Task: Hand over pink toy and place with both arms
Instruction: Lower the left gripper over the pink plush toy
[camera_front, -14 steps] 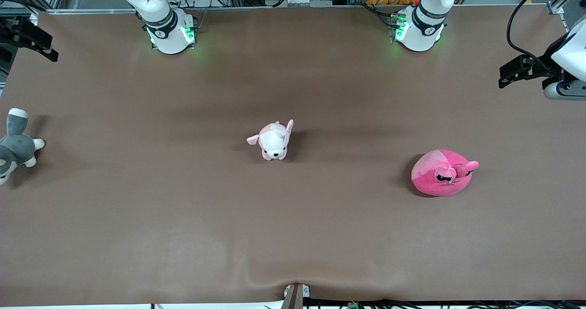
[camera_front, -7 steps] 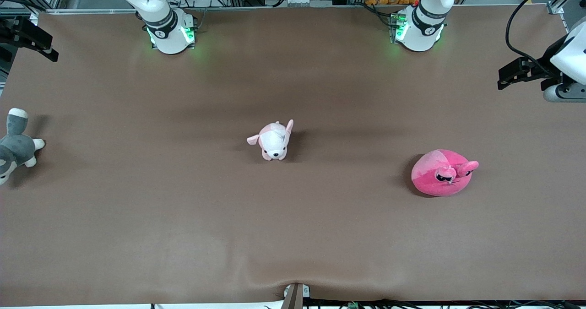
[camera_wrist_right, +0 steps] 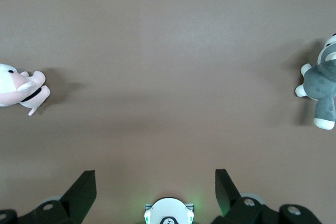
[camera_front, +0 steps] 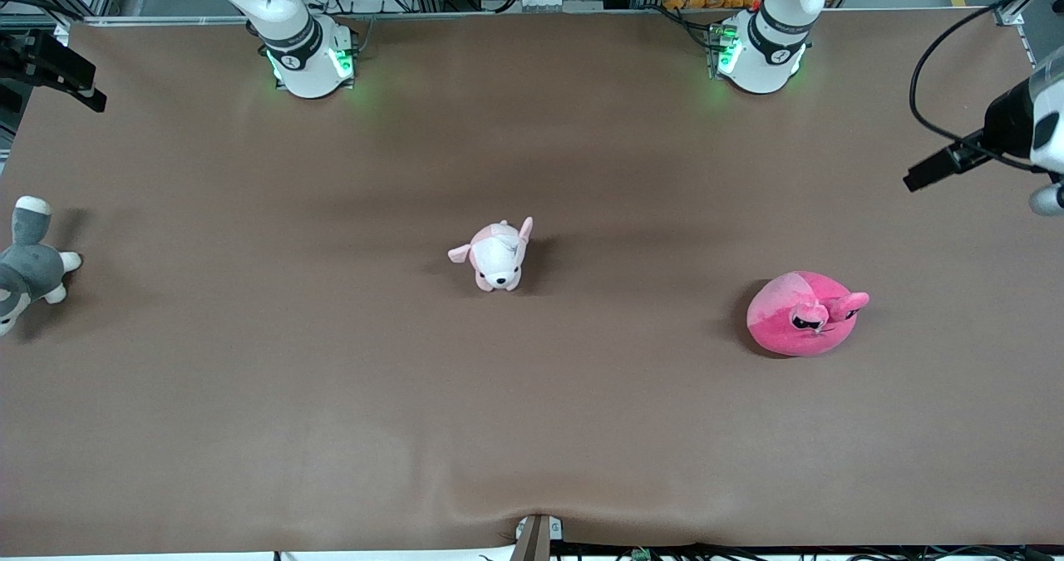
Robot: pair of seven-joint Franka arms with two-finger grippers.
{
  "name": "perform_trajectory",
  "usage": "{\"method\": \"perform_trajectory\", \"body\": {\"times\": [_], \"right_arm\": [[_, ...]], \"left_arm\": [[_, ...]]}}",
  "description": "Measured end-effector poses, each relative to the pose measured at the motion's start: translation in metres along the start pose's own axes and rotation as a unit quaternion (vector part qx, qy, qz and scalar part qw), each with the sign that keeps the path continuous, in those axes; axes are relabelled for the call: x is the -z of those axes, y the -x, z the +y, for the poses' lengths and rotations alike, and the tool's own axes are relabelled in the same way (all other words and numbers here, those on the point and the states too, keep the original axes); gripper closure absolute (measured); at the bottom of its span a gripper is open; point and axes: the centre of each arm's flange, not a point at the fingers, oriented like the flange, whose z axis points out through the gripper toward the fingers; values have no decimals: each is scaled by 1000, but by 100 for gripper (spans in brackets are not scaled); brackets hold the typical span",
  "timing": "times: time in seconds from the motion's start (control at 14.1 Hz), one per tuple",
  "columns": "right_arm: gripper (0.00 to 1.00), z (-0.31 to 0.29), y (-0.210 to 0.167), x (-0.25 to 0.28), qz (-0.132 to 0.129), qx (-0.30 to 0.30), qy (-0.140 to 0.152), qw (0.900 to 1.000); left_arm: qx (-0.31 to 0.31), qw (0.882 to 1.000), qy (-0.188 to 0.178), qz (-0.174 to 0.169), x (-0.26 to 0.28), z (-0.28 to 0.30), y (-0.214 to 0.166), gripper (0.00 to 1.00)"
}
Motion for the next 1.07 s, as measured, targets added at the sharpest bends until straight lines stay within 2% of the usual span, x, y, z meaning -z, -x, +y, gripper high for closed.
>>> {"method": "perform_trajectory", "body": {"times": [0.14,0.28,0.5,0.64,0.92,1.07], "right_arm": [[0,0,0,0,-1,0,0,1000],[0,0,0,-1,-1,0,0,1000],[0,0,0,-1,-2,0,0,1000],[0,0,0,-1,-2,0,0,1000],[0,0,0,-2,-2,0,0,1000],[0,0,0,-2,-2,0,0,1000]], "left_arm": [[77,997,-1,-6,-10,8,-10,0],[155,988,6,-8,-15,13,-17,0],[274,961,7,-14,-27,21,-25,0],[346,938,7,-18,-40,26,-35,0],[501,865,17,-18,-72,40,-60,0],[530,848,15,-20,-92,45,-65,0]]}}
